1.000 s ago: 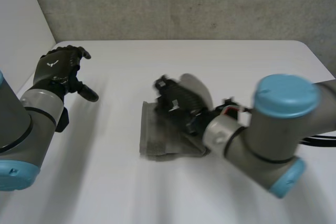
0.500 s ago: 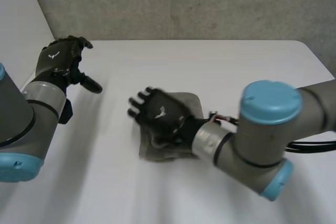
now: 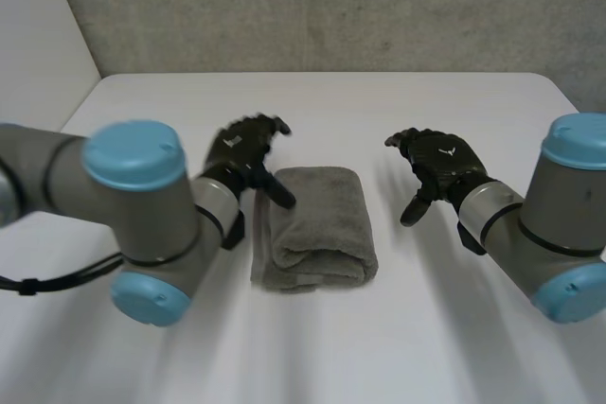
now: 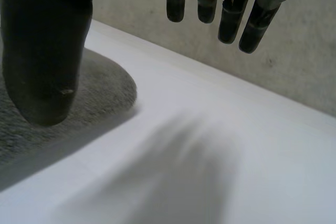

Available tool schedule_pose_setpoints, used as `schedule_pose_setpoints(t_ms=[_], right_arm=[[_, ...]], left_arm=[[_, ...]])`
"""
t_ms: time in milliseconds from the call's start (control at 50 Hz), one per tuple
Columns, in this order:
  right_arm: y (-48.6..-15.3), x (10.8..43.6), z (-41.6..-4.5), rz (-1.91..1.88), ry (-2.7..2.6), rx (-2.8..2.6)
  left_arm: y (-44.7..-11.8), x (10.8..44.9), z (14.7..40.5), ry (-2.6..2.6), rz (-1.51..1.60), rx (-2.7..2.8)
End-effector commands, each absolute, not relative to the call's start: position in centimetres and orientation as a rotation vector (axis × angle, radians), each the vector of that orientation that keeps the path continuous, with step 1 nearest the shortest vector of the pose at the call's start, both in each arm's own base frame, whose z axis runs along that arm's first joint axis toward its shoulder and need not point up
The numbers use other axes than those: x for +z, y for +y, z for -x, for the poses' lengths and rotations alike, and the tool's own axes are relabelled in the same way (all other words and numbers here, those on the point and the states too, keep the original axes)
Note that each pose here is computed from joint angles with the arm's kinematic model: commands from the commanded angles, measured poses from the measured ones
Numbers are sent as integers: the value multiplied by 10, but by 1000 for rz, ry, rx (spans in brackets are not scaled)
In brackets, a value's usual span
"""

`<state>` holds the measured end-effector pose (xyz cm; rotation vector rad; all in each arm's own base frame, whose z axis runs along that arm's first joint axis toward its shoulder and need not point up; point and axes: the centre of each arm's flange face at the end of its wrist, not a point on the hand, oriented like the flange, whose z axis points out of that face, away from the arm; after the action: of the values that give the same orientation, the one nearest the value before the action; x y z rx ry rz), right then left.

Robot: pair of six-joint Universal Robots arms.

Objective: Fold the towel.

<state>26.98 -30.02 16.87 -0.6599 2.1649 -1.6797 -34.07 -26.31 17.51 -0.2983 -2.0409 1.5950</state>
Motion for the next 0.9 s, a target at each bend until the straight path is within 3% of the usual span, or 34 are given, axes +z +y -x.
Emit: schedule_pose_setpoints(t_ms=[20, 160, 440, 760, 900], right_arm=[[-312, 139, -278, 573, 2261, -1524], [-304, 126, -295, 519, 2240, -1329], [-283, 131, -319, 528, 2138, -1209], [-265, 126, -335, 703, 2124, -1258], [-267, 116, -333, 813, 2168, -1324]], left_arm=[[-249, 144, 355, -2098, 429, 1548], [-241, 138, 353, -2129, 488, 1546], [-226, 134, 327, -2210, 480, 1509], [-244, 121, 296, -2320, 454, 1538], [-245, 117, 293, -2334, 496, 1552]])
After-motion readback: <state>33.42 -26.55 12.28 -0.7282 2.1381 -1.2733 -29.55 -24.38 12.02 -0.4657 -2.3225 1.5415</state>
